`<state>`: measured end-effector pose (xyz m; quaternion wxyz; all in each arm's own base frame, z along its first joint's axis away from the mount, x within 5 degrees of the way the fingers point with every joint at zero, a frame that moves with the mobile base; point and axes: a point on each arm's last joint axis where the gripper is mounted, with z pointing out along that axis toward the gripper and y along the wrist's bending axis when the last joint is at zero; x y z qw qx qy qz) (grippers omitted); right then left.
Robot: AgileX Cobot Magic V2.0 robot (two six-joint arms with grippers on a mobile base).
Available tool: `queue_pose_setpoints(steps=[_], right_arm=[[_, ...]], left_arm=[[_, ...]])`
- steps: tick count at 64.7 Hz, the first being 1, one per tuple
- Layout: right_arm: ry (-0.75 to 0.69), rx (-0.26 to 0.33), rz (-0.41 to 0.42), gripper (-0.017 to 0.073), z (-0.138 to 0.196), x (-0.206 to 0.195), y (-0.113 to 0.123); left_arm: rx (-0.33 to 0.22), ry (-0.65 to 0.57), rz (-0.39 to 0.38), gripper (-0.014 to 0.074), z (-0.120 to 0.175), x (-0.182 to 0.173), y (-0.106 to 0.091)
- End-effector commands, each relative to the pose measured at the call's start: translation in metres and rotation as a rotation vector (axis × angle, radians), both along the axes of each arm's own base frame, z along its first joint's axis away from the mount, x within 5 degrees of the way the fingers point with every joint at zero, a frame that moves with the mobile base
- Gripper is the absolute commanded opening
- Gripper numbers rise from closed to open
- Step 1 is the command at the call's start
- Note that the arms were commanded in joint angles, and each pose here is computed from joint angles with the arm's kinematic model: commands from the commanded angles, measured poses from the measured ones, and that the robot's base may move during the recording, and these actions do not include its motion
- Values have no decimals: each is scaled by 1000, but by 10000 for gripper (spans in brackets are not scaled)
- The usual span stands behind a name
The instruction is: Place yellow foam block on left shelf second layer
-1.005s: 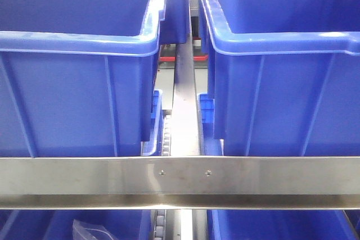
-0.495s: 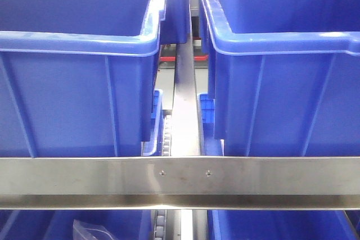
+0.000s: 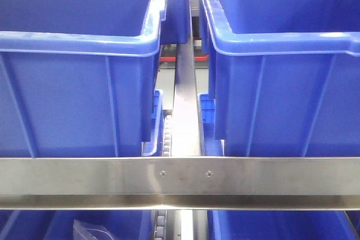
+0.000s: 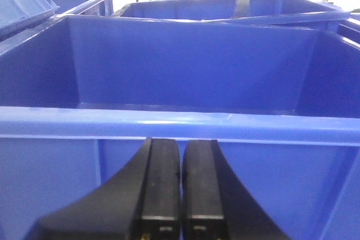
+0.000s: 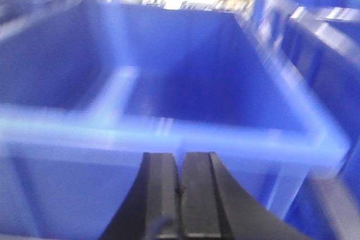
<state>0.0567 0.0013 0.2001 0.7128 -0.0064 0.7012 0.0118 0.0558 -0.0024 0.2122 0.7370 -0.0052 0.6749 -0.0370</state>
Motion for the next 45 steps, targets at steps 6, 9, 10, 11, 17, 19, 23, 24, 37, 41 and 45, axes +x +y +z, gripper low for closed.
queue_pose_setpoints(steps=[6,9,10,11,17,19,23,24,37,41,45], right_arm=[[-109,-15,6,29,13,-3,0],[-116,-15,7,29,14,-3,1],[-118,-15,7,29,14,-3,1],[-119,-15,7,29,14,-3,1],[-133,-15,8,29,15,-3,1],[-138,-15,8,29,16,-3,1],[-138,-15,8,29,16,-3,1],[-138,-15,8,29,16,-3,1],[-138,-15,8,29,16,-3,1],[-138,-15,8,29,16,-3,1],[-138,-15,8,29,16,-3,1]], left_arm=[[-12,-70,1,124,-1,-1,0],[-12,-70,1,124,-1,-1,0],[-12,-70,1,124,-1,-1,0],[-6,-71,1,124,-1,-1,0],[-6,-71,1,124,-1,-1,0],[-6,-71,1,124,-1,-1,0],[-12,-70,1,124,-1,-1,0],[-12,-70,1,124,-1,-1,0],[-12,-70,1,124,-1,-1,0],[-12,-70,1,124,-1,-1,0],[-12,-70,1,124,-1,-1,0]])
